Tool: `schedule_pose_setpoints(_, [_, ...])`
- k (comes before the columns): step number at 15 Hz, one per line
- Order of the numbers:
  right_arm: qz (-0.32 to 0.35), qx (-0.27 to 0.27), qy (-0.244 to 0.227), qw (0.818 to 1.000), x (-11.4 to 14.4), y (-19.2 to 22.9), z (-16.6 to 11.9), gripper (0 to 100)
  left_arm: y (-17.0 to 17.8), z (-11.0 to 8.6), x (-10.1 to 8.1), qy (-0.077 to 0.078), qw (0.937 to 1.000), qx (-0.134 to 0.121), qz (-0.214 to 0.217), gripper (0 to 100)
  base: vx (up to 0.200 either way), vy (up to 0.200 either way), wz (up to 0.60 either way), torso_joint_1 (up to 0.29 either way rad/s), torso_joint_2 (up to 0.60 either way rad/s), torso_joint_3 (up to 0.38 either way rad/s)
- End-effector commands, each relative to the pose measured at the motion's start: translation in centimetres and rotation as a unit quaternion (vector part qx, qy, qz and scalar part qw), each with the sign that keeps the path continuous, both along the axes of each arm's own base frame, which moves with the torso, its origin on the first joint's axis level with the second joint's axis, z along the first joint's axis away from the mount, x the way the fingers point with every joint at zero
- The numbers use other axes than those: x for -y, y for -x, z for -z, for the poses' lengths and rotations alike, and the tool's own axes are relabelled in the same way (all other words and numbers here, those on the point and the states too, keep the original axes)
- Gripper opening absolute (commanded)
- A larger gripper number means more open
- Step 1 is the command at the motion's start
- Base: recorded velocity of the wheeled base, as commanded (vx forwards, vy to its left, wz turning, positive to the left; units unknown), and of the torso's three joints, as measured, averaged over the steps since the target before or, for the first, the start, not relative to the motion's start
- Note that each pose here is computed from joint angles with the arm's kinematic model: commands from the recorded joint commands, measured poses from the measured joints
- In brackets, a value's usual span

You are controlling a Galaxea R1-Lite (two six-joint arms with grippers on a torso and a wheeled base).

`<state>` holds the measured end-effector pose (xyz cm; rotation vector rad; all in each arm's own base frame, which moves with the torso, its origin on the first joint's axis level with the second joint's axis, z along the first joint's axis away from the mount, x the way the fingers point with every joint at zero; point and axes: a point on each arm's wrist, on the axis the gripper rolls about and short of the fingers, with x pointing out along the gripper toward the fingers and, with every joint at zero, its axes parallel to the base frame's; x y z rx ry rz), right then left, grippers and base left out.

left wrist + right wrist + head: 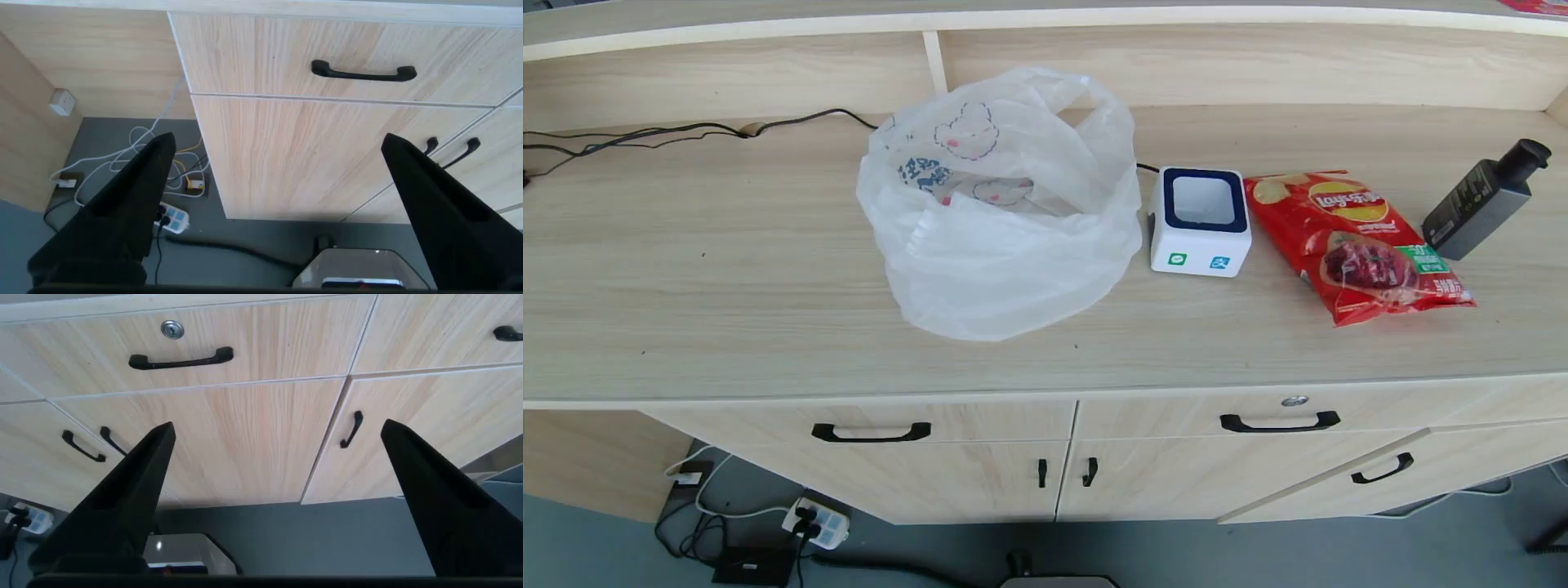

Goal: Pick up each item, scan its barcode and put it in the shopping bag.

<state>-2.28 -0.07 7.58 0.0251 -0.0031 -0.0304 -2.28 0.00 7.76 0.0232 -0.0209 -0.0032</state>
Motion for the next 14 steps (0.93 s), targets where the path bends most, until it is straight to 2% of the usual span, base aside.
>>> schedule_pose_setpoints(1, [0.000,0.000,0.000,1.000,0.0,0.0,0.0,100,0.0,0.0,0.0,0.000,1.0000,0.000,0.000,100,0.000,0.000,0.00,0.000,0.00,0.000])
schedule_pose_setpoints(4, [0.000,-0.001,0.005,1.000,0.0,0.0,0.0,100,0.0,-0.1,0.0,0.002,1.0000,0.002,0.000,100,0.000,0.000,0.00,0.000,0.00,0.000])
schedule_pose_setpoints(6, [-0.017,0.012,0.030,0.999,-0.1,0.2,-0.9,100,0.0,-0.1,0.0,0.001,1.0000,0.002,0.000,100,0.000,0.000,0.00,0.000,0.00,0.000])
schedule_pose_setpoints(7, [-0.040,0.025,0.028,0.999,-0.2,0.5,-3.0,100,0.0,-0.1,0.0,0.001,1.0000,0.002,0.000,100,0.000,0.000,0.00,0.000,0.00,0.000])
schedule_pose_setpoints(8, [-0.086,-0.032,-0.009,0.996,-0.3,-1.5,-8.9,100,0.0,-0.1,0.0,0.002,1.0000,0.002,0.000,100,0.000,0.000,0.00,0.000,0.00,0.000])
schedule_pose_setpoints(9, [-0.103,-0.045,-0.022,0.993,-0.4,-2.8,-10.9,100,0.0,-0.1,0.0,0.002,1.0000,0.002,0.000,100,0.000,0.000,0.00,0.000,0.00,0.000])
schedule_pose_setpoints(10, [-0.139,-0.051,-0.022,0.989,-0.7,-6.8,-15.1,100,0.0,-0.1,0.0,0.000,1.0000,0.002,0.000,100,0.000,0.000,0.00,0.000,0.00,0.000])
schedule_pose_setpoints(12, [-0.215,-0.084,-0.007,0.973,-1.8,-11.4,-16.7,100,0.0,0.0,0.0,-0.001,1.0000,0.001,0.000,100,0.000,0.000,0.00,0.000,0.00,0.000])
schedule_pose_setpoints(13, [-0.223,-0.088,0.018,0.971,-2.1,-13.7,-17.7,100,0.0,0.0,0.0,-0.002,1.0000,0.001,0.000,100,0.000,0.000,0.00,0.000,0.00,0.000])
schedule_pose_setpoints(14, [-0.228,-0.099,0.020,0.968,-2.3,-15.2,-18.1,100,0.0,-0.1,0.0,-0.003,1.0000,0.002,0.000,100,0.000,0.000,0.00,0.000,0.00,0.000])
